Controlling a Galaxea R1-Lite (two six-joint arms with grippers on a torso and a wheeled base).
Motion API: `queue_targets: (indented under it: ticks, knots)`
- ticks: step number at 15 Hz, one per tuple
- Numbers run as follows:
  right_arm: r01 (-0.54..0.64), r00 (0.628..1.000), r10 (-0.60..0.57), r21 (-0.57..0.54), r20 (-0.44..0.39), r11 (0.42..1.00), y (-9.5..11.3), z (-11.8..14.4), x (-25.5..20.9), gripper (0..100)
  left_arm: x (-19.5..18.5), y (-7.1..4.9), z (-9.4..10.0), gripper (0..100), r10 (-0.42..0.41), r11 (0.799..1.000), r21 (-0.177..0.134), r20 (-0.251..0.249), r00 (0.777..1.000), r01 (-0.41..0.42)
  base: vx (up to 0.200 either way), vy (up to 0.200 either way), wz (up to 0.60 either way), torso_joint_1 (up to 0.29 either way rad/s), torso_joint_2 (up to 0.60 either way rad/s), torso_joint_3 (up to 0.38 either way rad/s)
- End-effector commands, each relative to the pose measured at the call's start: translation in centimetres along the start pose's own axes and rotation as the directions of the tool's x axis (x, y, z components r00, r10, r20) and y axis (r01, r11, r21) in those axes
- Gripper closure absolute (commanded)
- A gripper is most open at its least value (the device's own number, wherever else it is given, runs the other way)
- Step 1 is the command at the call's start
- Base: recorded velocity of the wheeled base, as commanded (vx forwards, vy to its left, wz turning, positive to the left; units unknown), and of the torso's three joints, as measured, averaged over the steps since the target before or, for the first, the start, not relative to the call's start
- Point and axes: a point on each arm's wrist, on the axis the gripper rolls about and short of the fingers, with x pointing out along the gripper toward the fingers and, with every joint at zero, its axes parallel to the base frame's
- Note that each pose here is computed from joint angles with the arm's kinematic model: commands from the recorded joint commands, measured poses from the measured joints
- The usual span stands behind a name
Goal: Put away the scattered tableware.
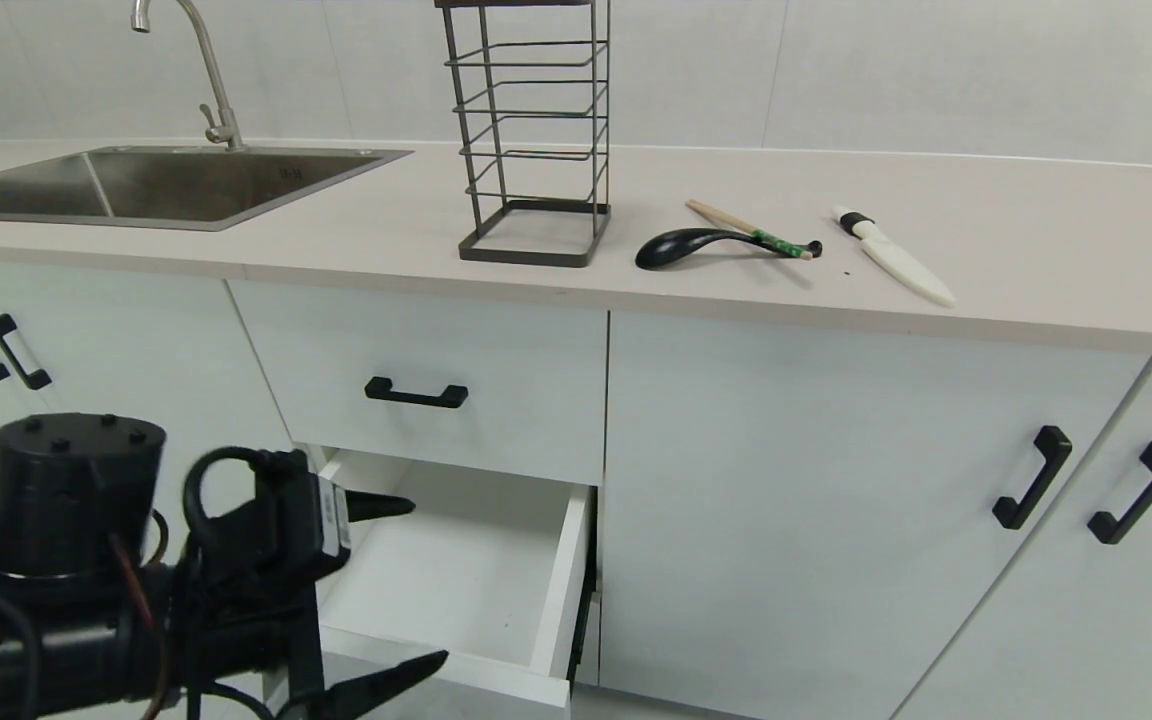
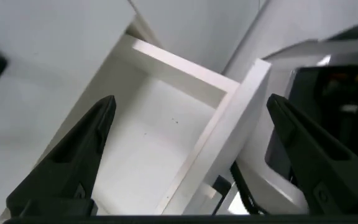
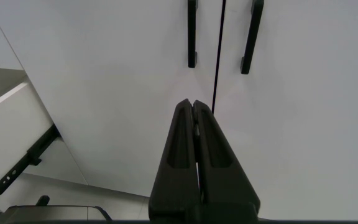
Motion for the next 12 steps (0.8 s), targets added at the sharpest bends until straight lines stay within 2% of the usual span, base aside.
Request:
queue_targets:
  ticks: [1, 2, 3, 4, 5, 6, 8, 9, 10, 11, 12]
  knots:
    - [-0.001, 1.0, 0.001, 0.0, -0.002, 1.0, 0.0, 0.0, 0.0, 100, -2.4, 2.2, -0.7, 0, 0.14, 0.987, -0.082, 0.008, 0.99, -0.139, 0.0, 0.0, 0.0, 0.0, 0.0, 0.0]
    - [-0.001, 1.0, 0.001, 0.0, -0.002, 1.0, 0.0, 0.0, 0.0, 100, -2.9, 2.6, -1.1, 0, 0.177, 0.976, -0.127, -0.007, 0.984, -0.176, 0.0, 0.0, 0.0, 0.0, 0.0, 0.0]
    - [-0.001, 1.0, 0.001, 0.0, -0.002, 1.0, 0.0, 0.0, 0.0, 100, -3.9, 2.1, -1.4, 0, 0.224, 0.959, -0.175, -0.02, 0.974, -0.224, 0.0, 0.0, 0.0, 0.0, 0.0, 0.0]
    - [-0.001, 1.0, 0.001, 0.0, -0.002, 1.0, 0.0, 0.0, 0.0, 100, -4.5, 1.4, -1.5, 0, 0.257, 0.945, -0.2, -0.032, 0.966, -0.258, 0.0, 0.0, 0.0, 0.0, 0.0, 0.0]
    - [-0.001, 1.0, 0.001, 0.0, -0.002, 1.0, 0.0, 0.0, 0.0, 100, -5.5, 0.0, -2.0, 0, 0.308, 0.927, -0.208, -0.056, 0.95, -0.313, 0.0, 0.0, 0.0, 0.0, 0.0, 0.0]
    - [-0.001, 1.0, 0.001, 0.0, -0.002, 1.0, 0.0, 0.0, 0.0, 100, -6.1, -1.2, -2.5, 0, 0.313, 0.926, -0.202, -0.059, 0.948, -0.319, 0.0, 0.0, 0.0, 0.0, 0.0, 0.0]
    - [-0.001, 1.0, 0.001, 0.0, -0.002, 1.0, 0.0, 0.0, 0.0, 100, -7.3, -3.6, -3.4, 0, 0.319, 0.93, -0.184, -0.034, 0.947, -0.32, 0.0, 0.0, 0.0, 0.0, 0.0, 0.0]
    - [-0.001, 1.0, 0.001, 0.0, -0.002, 1.0, 0.0, 0.0, 0.0, 100, -7.8, -4.2, -3.5, 0, 0.331, 0.928, -0.176, -0.02, 0.943, -0.329, 0.0, 0.0, 0.0, 0.0, 0.0, 0.0]
    - [-0.001, 1.0, 0.001, 0.0, -0.002, 1.0, 0.0, 0.0, 0.0, 100, -8.9, -5.2, -3.5, 0, 0.37, 0.92, -0.152, 0.03, 0.928, -0.362, 0.0, 0.0, 0.0, 0.0, 0.0, 0.0]
    - [-0.001, 1.0, 0.001, 0.0, -0.002, 1.0, 0.0, 0.0, 0.0, 100, -9.5, -5.5, -3.1, 0, 0.399, 0.911, -0.137, 0.066, 0.914, -0.388, 0.0, 0.0, 0.0, 0.0, 0.0, 0.0]
    - [-0.001, 1.0, 0.001, 0.0, -0.002, 1.0, 0.0, 0.0, 0.0, 100, -10.7, -5.7, -2.3, 0, 0.456, 0.888, -0.127, 0.128, 0.881, -0.442, 0.0, 0.0, 0.0, 0.0, 0.0, 0.0]
